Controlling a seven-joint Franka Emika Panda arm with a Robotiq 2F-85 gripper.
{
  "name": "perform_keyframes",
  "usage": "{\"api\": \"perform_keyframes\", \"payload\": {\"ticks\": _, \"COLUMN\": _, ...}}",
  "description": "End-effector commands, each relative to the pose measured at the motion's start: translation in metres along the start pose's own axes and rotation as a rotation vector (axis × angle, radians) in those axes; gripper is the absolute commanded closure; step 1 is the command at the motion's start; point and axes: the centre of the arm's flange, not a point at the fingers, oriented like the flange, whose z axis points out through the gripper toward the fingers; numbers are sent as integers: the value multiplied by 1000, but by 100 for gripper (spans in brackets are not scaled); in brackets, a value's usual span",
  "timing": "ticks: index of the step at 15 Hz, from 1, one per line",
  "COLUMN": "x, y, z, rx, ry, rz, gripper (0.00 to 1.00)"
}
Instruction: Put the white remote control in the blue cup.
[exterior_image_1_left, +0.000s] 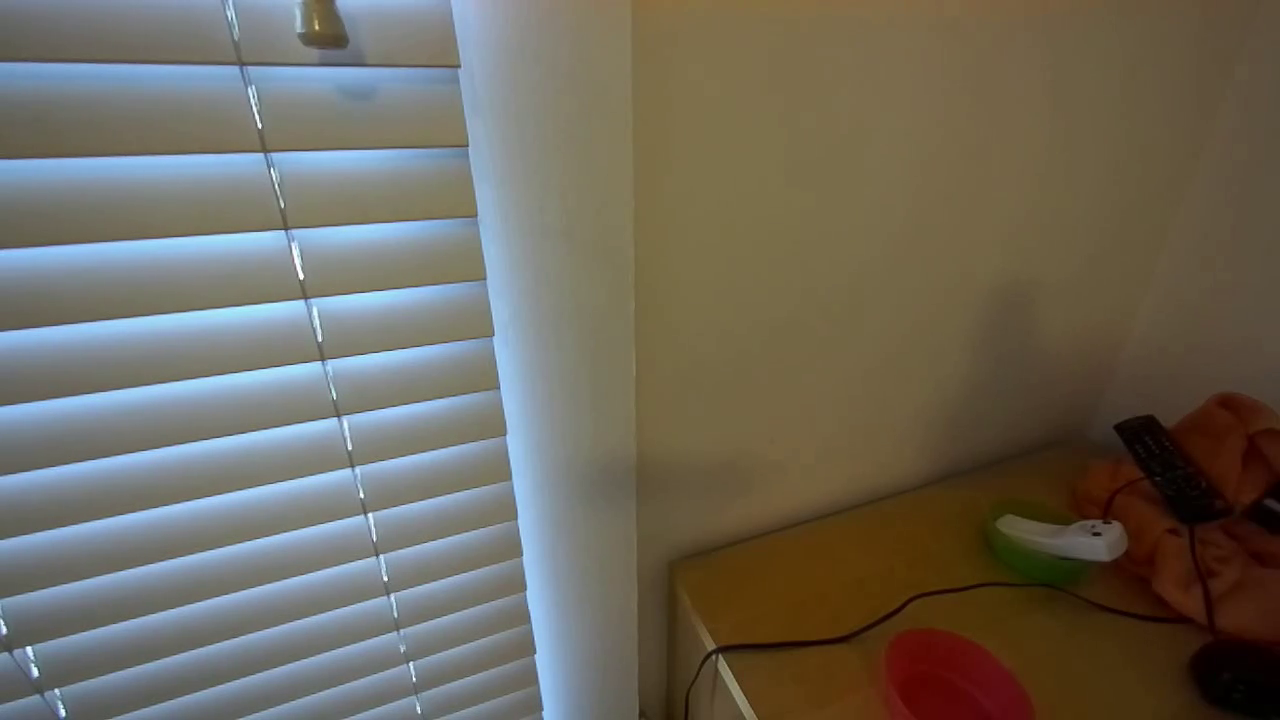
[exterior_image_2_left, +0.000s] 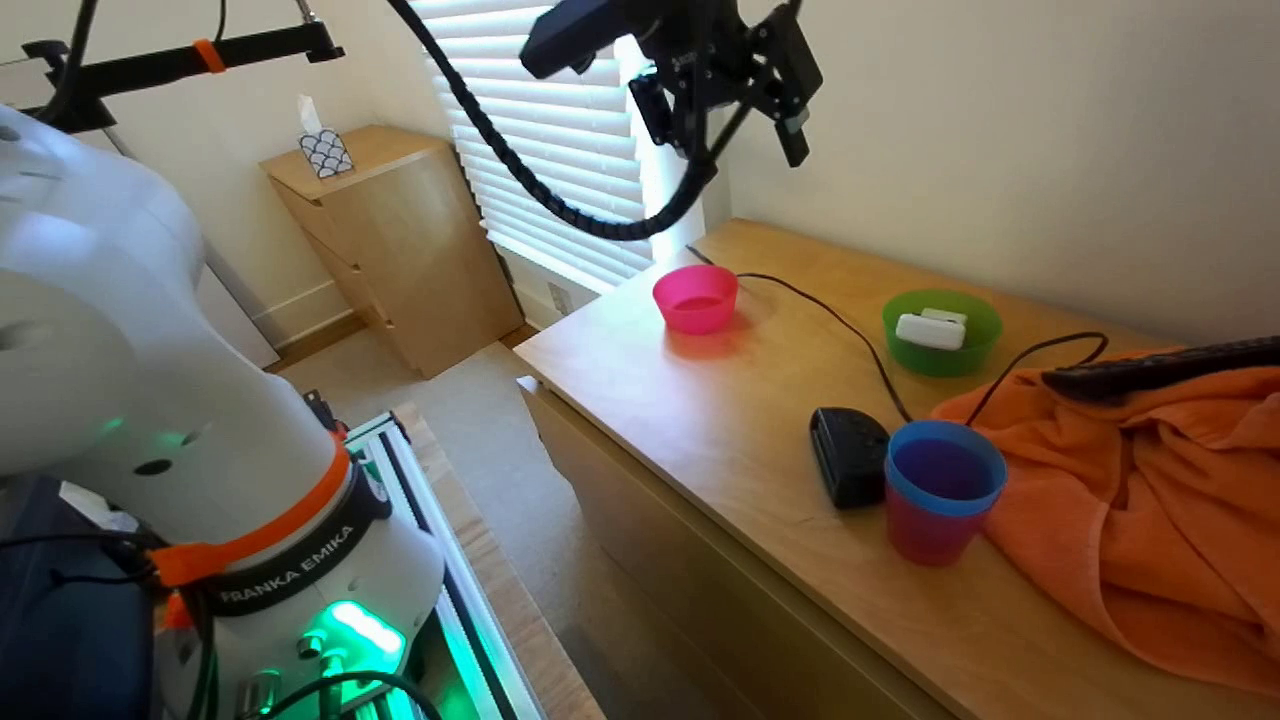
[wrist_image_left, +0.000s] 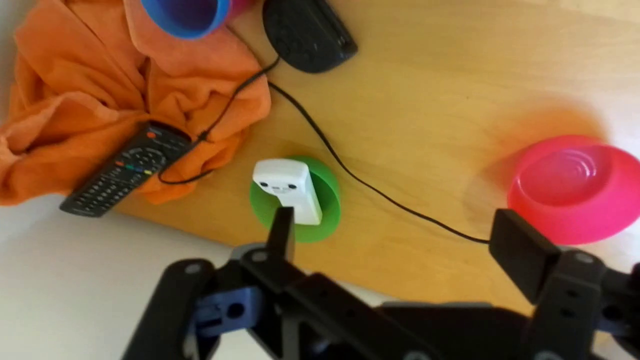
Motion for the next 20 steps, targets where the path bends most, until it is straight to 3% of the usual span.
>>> {"api": "perform_keyframes", "payload": {"ticks": 1, "x": 65, "y": -1, "z": 64, "rx": 32, "ry": 5, "rz": -86, "gripper": 0}}
{"api": "perform_keyframes", "payload": {"ticks": 4, "x": 96, "y": 13, "z": 99, "rx": 37, "ry": -74, "rz": -39, "gripper": 0}}
{"api": "perform_keyframes", "payload": {"ticks": 5, "x": 53, "y": -4, "z": 64, "rx": 42, "ry": -17, "rz": -57, "gripper": 0}}
{"api": "perform_keyframes", "payload": {"ticks": 7, "x": 63, "y": -1, "z": 77, "rx": 48, "ry": -33, "rz": -56, "gripper": 0}}
{"api": "perform_keyframes", "payload": {"ticks": 17, "x": 61, "y": -1, "z": 66, "rx": 41, "ry": -14, "rz": -56, "gripper": 0}}
{"api": "perform_keyframes", "payload": {"ticks": 20, "x": 49, "y": 28, "z": 86, "rx": 66, "ry": -12, "rz": -28, "gripper": 0}}
